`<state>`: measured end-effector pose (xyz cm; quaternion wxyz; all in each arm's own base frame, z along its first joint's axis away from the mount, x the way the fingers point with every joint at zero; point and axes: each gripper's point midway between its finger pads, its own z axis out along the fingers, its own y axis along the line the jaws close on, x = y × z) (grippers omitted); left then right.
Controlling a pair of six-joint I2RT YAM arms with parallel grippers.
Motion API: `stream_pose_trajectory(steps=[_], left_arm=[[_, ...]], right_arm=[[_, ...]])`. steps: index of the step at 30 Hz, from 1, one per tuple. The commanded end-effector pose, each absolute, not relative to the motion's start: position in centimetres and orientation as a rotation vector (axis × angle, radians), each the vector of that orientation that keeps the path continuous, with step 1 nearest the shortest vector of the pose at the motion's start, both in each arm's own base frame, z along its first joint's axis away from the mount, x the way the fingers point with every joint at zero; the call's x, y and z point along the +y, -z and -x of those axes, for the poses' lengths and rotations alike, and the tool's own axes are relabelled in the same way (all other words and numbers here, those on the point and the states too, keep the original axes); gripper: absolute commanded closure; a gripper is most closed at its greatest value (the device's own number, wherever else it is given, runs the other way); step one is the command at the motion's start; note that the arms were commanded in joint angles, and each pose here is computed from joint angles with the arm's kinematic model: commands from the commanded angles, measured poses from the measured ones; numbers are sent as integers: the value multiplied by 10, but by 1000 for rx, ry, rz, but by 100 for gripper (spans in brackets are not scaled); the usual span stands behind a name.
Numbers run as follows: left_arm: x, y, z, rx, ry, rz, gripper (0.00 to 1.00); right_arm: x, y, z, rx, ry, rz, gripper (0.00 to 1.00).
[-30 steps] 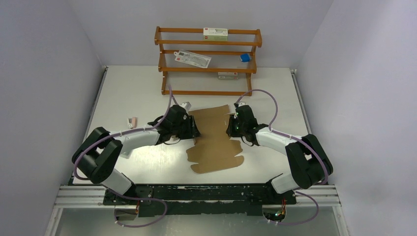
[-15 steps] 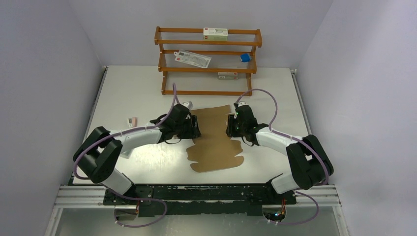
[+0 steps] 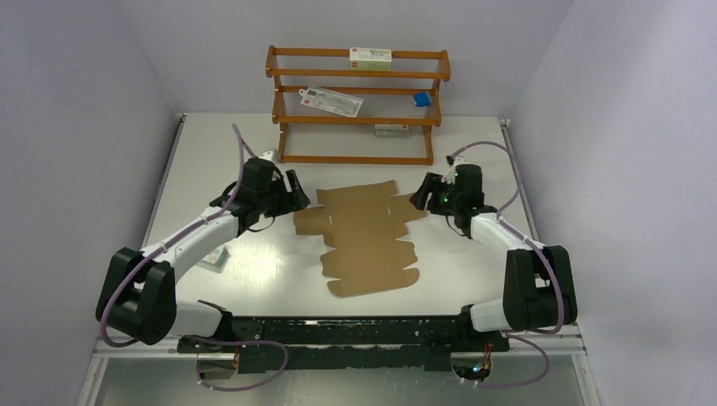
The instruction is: Fold the paper box
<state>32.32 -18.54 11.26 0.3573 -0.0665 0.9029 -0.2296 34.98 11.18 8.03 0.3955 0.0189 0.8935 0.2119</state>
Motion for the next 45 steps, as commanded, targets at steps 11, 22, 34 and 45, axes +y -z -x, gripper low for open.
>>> stream_pose_trajectory(steps=[11, 22, 34, 45], left_arm=[[-156, -66, -333, 2450, 706, 259, 24], [-165, -41, -331, 2503, 763, 252, 35], [-179, -37, -330, 2512, 799, 208, 57], [-195, -54, -334, 2502, 659, 102, 83]], right_arm=[[69, -57, -384, 2176, -802, -264, 34], [84, -33, -378, 2218, -919, -260, 53], [93, -33, -375, 2239, -890, -208, 68], [100, -48, -373, 2261, -616, -90, 84]])
